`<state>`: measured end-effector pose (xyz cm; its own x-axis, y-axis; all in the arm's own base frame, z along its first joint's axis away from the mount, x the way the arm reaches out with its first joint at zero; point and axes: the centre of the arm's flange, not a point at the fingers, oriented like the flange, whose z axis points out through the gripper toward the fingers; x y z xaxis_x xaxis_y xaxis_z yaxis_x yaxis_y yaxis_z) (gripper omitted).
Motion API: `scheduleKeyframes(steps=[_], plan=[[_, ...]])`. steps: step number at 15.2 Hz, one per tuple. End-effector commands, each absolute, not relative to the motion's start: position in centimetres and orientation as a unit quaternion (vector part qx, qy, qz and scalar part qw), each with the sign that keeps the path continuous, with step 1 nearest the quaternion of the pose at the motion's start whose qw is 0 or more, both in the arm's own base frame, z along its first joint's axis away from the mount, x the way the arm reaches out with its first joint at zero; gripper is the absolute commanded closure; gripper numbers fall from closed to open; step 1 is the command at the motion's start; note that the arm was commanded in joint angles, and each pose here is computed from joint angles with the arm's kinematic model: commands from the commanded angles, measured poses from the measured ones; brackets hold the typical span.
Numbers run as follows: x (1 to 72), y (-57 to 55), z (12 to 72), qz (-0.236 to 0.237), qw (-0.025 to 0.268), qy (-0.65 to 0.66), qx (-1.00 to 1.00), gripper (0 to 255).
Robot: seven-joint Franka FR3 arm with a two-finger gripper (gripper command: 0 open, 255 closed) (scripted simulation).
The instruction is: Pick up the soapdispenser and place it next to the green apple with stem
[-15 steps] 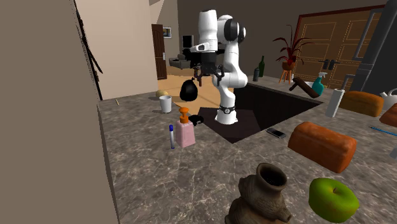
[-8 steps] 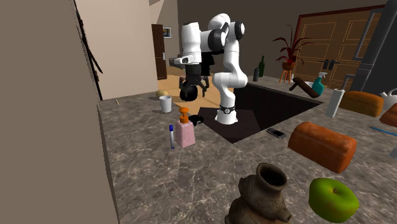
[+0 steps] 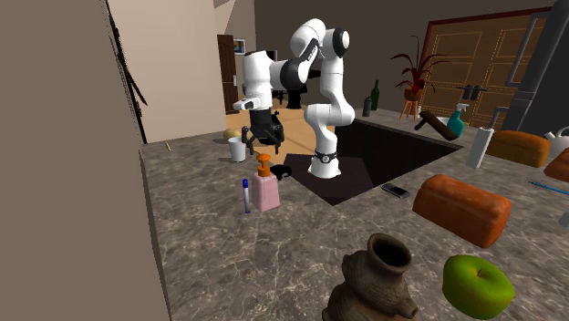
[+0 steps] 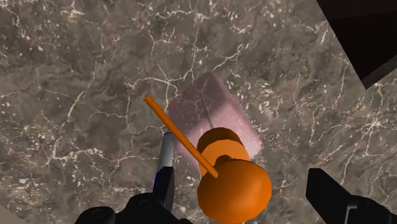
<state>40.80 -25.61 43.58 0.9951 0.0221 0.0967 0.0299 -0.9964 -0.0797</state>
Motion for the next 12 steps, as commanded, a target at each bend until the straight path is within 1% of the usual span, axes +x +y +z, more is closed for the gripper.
scheduleKeyframes(steps=[1, 4, 12], plan=[[40.9, -25.7, 42.5, -0.048, 0.04, -0.014, -0.998, 0], [41.1, -25.6, 40.6, -0.048, 0.04, -0.014, -0.998, 0], [41.1, -25.6, 40.6, -0.048, 0.04, -0.014, -0.998, 0]])
